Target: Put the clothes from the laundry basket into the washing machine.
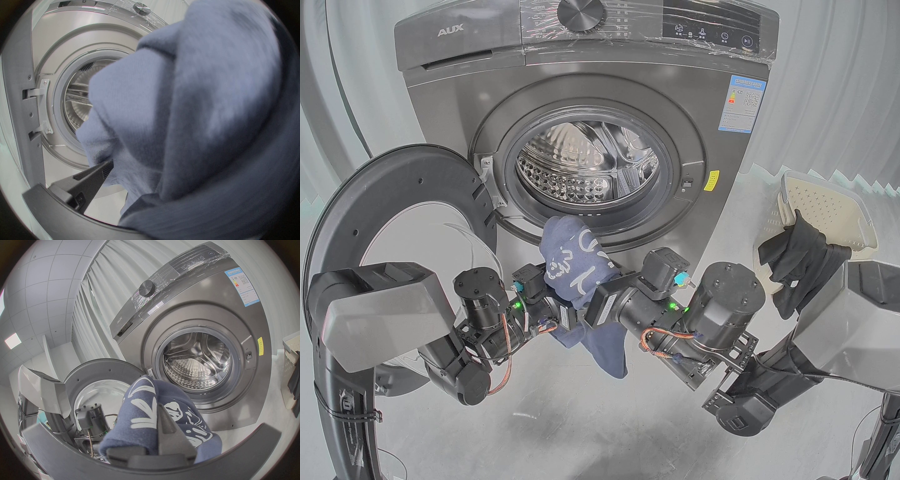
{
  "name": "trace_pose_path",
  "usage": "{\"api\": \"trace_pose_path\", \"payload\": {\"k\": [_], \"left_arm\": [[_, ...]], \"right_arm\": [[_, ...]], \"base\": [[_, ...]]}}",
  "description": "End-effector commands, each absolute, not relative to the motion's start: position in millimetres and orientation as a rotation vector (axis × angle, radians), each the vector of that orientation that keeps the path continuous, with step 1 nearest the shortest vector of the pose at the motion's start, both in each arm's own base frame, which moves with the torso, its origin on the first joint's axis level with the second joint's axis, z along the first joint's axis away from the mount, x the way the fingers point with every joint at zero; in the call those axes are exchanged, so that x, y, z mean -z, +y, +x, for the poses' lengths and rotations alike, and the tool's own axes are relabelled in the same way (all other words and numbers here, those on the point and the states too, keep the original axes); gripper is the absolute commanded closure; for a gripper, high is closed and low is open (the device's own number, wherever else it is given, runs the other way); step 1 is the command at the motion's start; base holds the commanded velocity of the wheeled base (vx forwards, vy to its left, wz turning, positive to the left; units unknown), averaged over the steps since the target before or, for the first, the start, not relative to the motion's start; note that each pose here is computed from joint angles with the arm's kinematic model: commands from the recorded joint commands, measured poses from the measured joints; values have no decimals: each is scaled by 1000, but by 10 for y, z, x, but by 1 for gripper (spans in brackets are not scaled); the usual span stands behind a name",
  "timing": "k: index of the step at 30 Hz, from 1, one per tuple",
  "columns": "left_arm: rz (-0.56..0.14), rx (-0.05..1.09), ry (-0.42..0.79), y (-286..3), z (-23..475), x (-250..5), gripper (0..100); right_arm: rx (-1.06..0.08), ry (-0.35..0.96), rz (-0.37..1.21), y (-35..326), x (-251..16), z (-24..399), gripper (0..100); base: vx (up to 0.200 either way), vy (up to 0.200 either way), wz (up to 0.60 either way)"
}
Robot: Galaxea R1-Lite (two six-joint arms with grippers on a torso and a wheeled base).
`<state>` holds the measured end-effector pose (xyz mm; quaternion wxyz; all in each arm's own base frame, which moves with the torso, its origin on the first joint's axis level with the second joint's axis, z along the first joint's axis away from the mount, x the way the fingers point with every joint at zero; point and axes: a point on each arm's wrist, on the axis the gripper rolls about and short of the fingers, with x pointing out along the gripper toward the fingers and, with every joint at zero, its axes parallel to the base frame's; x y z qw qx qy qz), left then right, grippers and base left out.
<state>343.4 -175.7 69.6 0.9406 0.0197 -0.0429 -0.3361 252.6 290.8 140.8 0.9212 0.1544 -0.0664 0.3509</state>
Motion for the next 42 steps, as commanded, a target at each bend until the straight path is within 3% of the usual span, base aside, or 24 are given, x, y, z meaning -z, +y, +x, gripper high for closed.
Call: {"api": "trace_pose_path", "payload": {"k": [1,3,4,11,17,27,32,42], "left_arm": [[40,687,-74,-1777,3457,-629,0],[41,687,-84,-1784,3471,-642,0],[39,687,-84,-1784,3471,-642,100],[25,681,-90,-1745,3446,-705,100],[-10,652,-148,-1570,3258,-1092,100],[-59,639,-219,-1322,2742,-1582,100],[-60,648,-214,-1337,2699,-1581,100],[-60,667,-187,-1385,2680,-1513,100]], "right_arm": [[-725,-140,322,2907,-1426,2509,100],[-725,-138,326,2909,-1422,2510,100],[-725,-137,325,2908,-1418,2509,100],[-692,-144,329,2853,-1433,2567,100],[-610,-152,321,2584,-1468,2746,100],[-590,-36,265,2540,-1089,2758,100],[-616,-21,260,2641,-1011,2712,100],[-640,-87,295,2704,-1158,2700,100]], "base": [[0,0,0],[0,0,0],[0,0,0],[0,0,0],[0,0,0],[0,0,0],[0,0,0],[0,0,0]]}}
